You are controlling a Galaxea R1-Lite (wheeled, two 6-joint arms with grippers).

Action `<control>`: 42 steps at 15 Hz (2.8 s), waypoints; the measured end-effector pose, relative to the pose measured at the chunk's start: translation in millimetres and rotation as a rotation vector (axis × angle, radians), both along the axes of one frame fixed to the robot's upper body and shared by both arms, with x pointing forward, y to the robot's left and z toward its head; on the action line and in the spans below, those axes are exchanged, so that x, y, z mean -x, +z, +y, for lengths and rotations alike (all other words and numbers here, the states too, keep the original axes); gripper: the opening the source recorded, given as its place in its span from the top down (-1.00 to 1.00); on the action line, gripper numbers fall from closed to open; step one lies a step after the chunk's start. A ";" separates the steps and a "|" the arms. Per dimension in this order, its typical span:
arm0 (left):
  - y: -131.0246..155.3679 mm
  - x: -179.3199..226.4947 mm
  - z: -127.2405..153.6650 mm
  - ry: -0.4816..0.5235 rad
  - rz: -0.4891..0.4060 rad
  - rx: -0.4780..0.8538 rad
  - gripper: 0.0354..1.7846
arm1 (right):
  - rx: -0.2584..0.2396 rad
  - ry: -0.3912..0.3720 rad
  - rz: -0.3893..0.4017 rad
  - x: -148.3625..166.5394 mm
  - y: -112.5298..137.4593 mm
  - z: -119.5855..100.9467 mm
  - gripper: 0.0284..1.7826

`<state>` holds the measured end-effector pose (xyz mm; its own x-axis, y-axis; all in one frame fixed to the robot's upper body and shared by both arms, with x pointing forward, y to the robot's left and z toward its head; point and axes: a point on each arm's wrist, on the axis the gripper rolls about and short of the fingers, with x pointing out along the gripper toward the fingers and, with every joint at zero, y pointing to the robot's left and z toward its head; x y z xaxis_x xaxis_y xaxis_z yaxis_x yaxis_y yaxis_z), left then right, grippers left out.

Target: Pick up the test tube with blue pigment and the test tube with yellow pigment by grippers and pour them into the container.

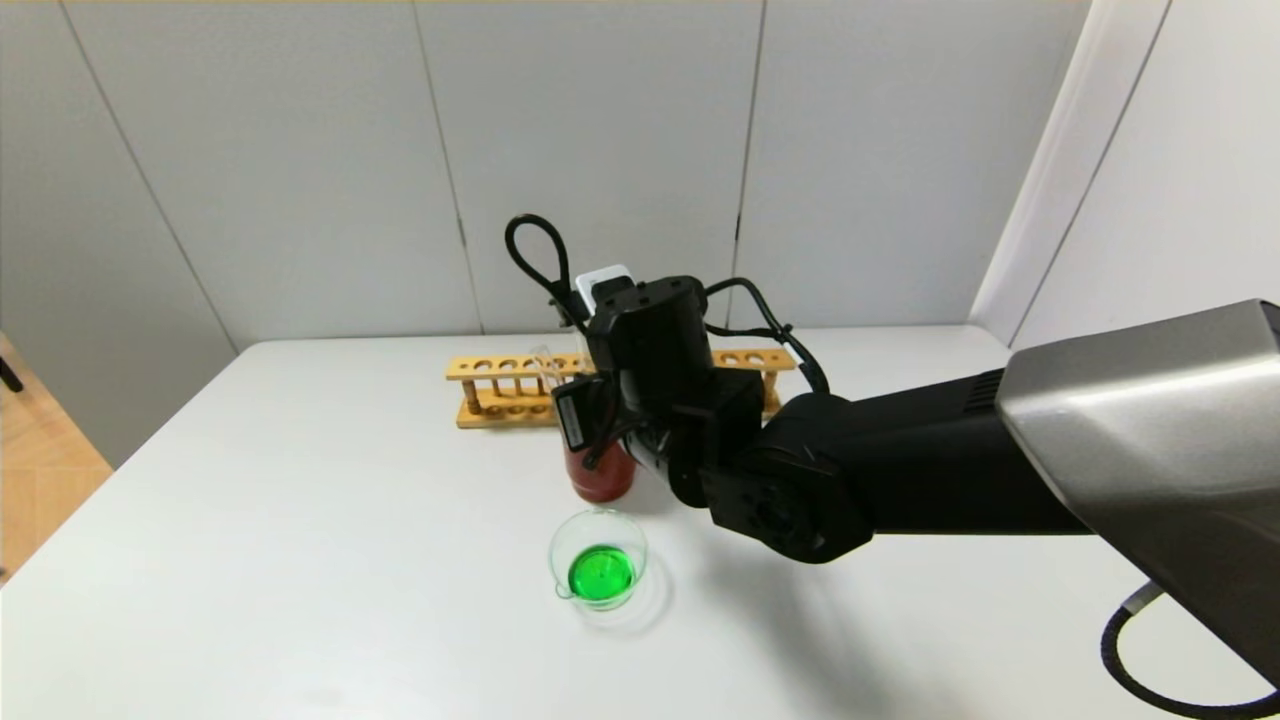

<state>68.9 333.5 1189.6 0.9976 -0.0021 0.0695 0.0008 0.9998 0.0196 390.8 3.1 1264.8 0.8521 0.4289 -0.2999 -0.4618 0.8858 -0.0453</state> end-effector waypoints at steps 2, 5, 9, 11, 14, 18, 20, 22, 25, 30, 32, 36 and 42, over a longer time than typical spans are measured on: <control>0.0 0.0 0.0 0.001 0.000 0.000 -0.91 | 0.005 0.001 0.006 0.6 -2.5 -0.3 0.71; 0.0 0.0 0.0 0.001 0.000 0.000 -0.91 | 0.011 0.012 0.011 1.1 -4.2 -0.5 0.56; 0.0 0.0 0.0 0.001 0.000 0.000 -0.91 | 0.012 0.014 0.014 1.5 -4.8 -0.4 -0.07; 0.0 0.0 0.0 0.001 0.000 0.000 -0.91 | 0.011 0.013 0.012 1.7 -4.0 -0.6 -0.46; 0.0 0.0 0.0 0.000 0.000 0.000 -0.91 | 0.002 0.012 0.005 2.3 0.7 -1.8 -0.83; 0.0 0.0 0.0 0.000 0.000 0.000 -0.91 | -0.036 0.002 -0.040 5.4 27.2 -11.9 -0.95; 0.0 0.0 0.0 0.000 0.000 0.000 -0.91 | -0.070 -0.009 -0.072 9.6 47.7 -21.1 -0.95; 0.0 0.0 0.0 0.001 0.000 0.000 -0.91 | -0.099 -0.021 -0.098 14.0 66.3 -33.1 -0.95; 0.0 0.0 0.0 0.001 0.000 0.000 -0.91 | -0.128 -0.049 -0.124 18.6 86.4 -54.3 -0.95; 0.0 0.0 0.0 0.001 0.000 0.000 -0.91 | -0.143 -0.116 -0.137 23.1 91.6 -88.9 -0.95; 0.0 0.0 0.0 0.001 0.000 0.000 -0.91 | -0.171 -0.127 -0.172 25.2 93.3 -96.2 -0.95; 0.0 0.0 0.0 0.001 0.000 0.000 -0.91 | -0.167 -0.172 -0.181 22.6 97.0 -116.0 -0.95; 0.0 0.0 0.0 0.000 0.000 0.000 -0.91 | -0.135 -0.277 -0.282 30.1 128.7 -167.8 -0.95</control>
<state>68.9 333.5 1189.5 0.9976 -0.0017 0.0691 0.0003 0.9998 0.0195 360.7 -164.7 1393.5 0.9816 0.1912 0.0045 -0.1911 0.9815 -0.0104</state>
